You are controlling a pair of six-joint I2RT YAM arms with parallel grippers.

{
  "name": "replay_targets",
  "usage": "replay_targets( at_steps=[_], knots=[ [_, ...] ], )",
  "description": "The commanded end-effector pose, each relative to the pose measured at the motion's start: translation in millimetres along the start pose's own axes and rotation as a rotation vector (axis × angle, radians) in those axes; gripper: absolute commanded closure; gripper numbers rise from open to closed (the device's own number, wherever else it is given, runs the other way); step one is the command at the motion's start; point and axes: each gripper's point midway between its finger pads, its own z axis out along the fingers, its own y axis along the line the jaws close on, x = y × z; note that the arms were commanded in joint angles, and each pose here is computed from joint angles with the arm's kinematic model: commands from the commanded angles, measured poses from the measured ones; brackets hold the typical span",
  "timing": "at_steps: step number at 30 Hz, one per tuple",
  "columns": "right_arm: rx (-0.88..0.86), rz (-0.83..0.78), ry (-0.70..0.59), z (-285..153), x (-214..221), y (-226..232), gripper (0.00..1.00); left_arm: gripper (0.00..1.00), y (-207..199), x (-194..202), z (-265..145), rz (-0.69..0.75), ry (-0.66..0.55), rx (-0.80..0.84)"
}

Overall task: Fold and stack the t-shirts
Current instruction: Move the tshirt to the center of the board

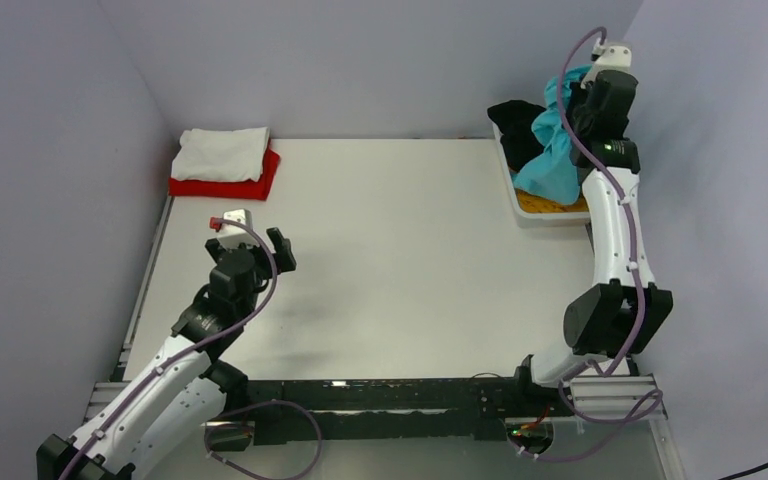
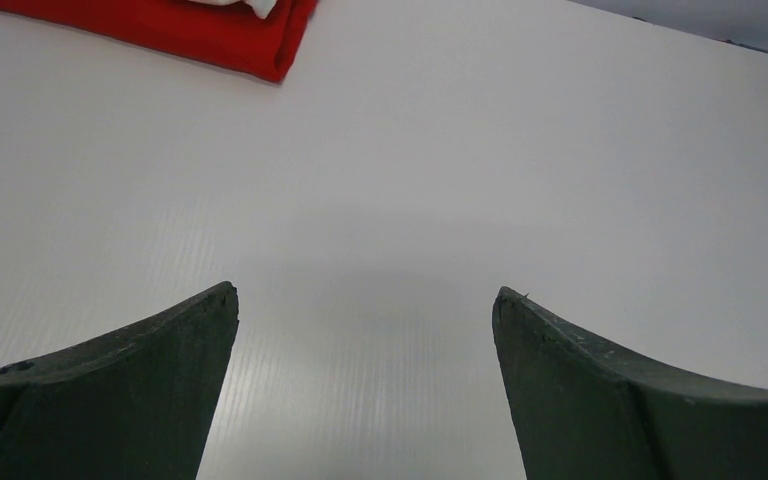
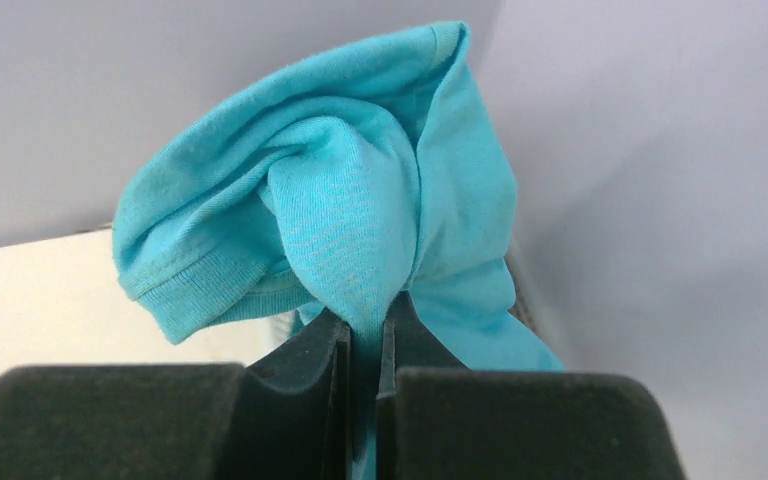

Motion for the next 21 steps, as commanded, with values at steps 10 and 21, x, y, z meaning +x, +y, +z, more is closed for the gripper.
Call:
replay_targets(
  at_steps=[10,21],
  knots=[
    [-0.953,0.021,-0.348,-197.1,-114.9,253.1,0.98,0.01,1.4,-6.3,-13.3,-0.097,0.008,-0.002],
    [-0.92,0.359,-0.185,-183.6,-66.9,291.4,0.89,0.01,18.4,-5.7,-33.0,-0.156,0.015,-0.053]
  ],
)
